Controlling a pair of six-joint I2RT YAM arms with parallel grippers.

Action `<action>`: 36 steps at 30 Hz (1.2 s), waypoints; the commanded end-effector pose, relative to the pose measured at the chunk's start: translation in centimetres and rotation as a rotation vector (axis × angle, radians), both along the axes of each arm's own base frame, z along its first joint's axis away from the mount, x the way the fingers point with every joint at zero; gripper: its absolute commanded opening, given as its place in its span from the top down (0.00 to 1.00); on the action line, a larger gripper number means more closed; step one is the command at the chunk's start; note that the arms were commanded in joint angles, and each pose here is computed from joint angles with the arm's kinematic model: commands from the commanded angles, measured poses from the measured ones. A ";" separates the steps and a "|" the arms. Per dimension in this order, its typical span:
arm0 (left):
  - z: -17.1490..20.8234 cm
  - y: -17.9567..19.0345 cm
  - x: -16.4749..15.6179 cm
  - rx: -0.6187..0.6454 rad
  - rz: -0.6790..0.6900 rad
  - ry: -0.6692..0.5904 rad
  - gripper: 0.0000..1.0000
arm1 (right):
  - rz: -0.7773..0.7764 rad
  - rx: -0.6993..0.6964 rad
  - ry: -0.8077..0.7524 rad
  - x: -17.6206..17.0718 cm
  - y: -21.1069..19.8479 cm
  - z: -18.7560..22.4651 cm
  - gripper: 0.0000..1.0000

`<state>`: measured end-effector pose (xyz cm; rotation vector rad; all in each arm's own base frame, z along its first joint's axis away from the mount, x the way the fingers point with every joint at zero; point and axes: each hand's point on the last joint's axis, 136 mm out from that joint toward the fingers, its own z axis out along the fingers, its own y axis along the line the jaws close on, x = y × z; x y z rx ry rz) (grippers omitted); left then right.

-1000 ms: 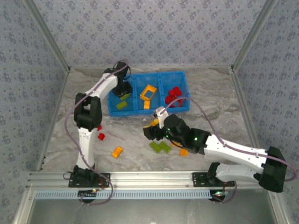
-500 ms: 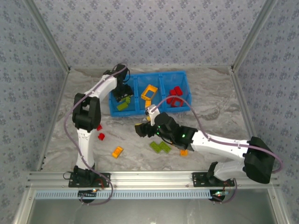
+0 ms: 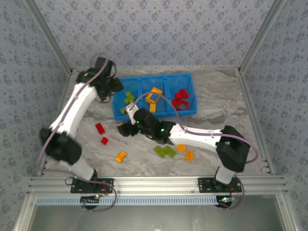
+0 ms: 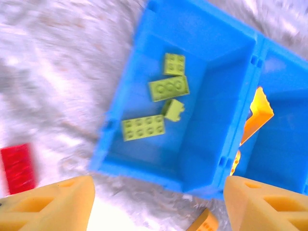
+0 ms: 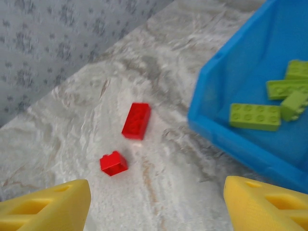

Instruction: Sort the legos into containers by color

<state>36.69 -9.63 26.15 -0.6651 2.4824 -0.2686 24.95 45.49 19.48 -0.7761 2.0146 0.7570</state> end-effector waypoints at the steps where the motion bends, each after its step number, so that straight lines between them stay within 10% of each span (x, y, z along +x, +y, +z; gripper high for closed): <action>1: 0.4 5.6 -6.8 0.123 0.178 0.022 0.29 | 0.032 -0.081 0.090 -0.7 2.1 -2.4 0.26; 16: -0.8 10.8 -23.0 0.051 0.279 0.003 0.33 | -0.033 -0.267 0.112 1.2 11.4 -10.7 0.27; 36: -2.3 9.1 -25.8 -0.026 0.120 0.012 0.34 | -0.114 -0.393 0.090 4.3 13.9 -17.0 0.39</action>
